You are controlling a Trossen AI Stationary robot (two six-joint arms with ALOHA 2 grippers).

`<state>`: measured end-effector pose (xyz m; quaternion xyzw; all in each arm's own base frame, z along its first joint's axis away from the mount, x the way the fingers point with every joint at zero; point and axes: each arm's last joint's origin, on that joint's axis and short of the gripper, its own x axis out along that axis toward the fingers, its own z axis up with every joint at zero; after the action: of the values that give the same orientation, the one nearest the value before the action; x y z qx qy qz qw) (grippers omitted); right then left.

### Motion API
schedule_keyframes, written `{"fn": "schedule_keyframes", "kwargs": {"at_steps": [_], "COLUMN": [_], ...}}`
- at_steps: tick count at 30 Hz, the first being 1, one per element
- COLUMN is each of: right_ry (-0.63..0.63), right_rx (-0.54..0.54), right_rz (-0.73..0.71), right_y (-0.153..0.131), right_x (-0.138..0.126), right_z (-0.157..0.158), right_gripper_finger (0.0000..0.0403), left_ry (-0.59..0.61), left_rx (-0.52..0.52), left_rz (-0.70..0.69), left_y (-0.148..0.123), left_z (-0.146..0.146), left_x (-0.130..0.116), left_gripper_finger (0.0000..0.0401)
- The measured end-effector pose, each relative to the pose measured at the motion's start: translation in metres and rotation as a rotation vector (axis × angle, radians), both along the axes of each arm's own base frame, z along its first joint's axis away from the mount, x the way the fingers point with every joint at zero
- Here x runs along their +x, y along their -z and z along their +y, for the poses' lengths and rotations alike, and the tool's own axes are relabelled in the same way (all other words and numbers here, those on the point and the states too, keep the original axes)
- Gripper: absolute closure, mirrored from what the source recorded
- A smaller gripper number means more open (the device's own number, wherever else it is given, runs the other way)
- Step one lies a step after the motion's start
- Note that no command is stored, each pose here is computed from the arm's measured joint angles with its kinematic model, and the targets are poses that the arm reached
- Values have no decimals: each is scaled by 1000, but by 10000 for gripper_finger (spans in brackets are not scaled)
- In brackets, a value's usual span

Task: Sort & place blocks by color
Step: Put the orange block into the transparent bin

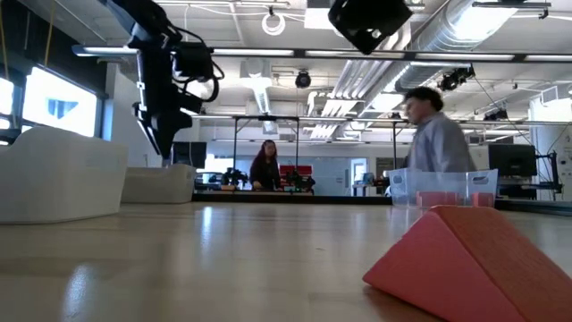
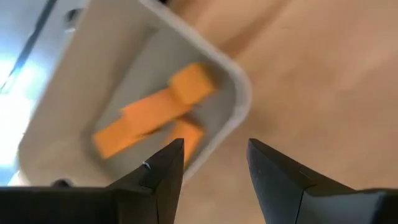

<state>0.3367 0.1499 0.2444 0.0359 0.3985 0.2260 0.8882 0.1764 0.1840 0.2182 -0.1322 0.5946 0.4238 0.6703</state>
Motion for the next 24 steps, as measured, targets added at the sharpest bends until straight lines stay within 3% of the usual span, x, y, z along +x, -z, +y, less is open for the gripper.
{"fn": "schedule_keyframes", "kwargs": {"at_steps": [9, 24], "right_ry": [161, 318], "right_rx": [137, 314], "right_rz": [77, -11], "right_y": [-2, -21], "right_x": [-9, -10], "right_z": [24, 48], "right_gripper_finger": [215, 215], "left_ry": [152, 433], "left_rx": [-82, -131], "left_rz": [-84, -93], "left_y": [1, 1], "left_z": [-42, -113], "left_x": [35, 67], "left_gripper_finger": [238, 240]}}
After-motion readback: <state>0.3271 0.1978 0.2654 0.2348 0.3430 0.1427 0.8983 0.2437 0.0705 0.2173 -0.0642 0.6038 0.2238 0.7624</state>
